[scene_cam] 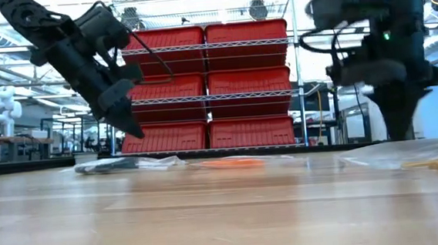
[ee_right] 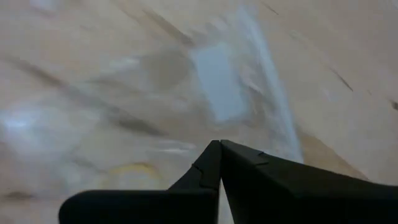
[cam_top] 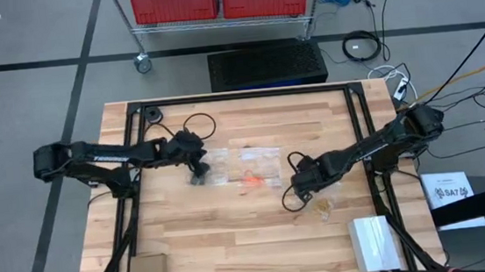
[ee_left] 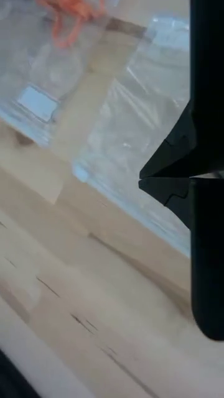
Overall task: Sort rubber bands
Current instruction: Adjust the transparent zip lock bags
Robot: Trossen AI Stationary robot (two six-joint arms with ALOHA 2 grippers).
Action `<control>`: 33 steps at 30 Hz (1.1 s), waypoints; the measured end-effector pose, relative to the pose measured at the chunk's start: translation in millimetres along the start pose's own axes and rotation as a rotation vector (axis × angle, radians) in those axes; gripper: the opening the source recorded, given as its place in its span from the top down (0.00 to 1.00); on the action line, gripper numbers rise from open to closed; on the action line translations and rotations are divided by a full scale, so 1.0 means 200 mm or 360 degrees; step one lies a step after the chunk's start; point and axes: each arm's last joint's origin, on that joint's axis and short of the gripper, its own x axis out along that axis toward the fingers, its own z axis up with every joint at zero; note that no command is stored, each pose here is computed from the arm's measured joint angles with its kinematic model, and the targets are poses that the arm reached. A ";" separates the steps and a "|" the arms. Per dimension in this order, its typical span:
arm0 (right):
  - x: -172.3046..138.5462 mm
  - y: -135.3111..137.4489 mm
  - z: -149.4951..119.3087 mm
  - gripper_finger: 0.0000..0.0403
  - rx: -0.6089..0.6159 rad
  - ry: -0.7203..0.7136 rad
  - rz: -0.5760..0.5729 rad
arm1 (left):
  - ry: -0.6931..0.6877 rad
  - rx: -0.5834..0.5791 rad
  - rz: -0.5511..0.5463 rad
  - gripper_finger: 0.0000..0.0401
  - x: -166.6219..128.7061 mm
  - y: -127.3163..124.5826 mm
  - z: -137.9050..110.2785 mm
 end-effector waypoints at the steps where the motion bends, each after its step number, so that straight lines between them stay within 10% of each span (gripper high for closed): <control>1: 0.02 -0.01 0.00 1.00 0.0018 0.0010 -0.0037 | -0.0008 0.0004 -0.0007 1.00 -0.01 0.00 0.00; 11: 0.15 -0.14 0.08 1.00 0.0056 -0.0057 -0.0240 | -0.0032 -0.0005 -0.0053 1.00 -0.03 -0.04 0.00; 23: 0.16 -0.21 0.29 1.00 -0.0514 -0.0257 -0.0215 | -0.0092 0.0027 -0.0113 0.99 -0.03 -0.04 0.02; 33: 0.14 -0.24 0.36 1.00 -0.0626 -0.0269 -0.0233 | -0.0113 0.0025 -0.0112 0.99 -0.03 -0.04 0.03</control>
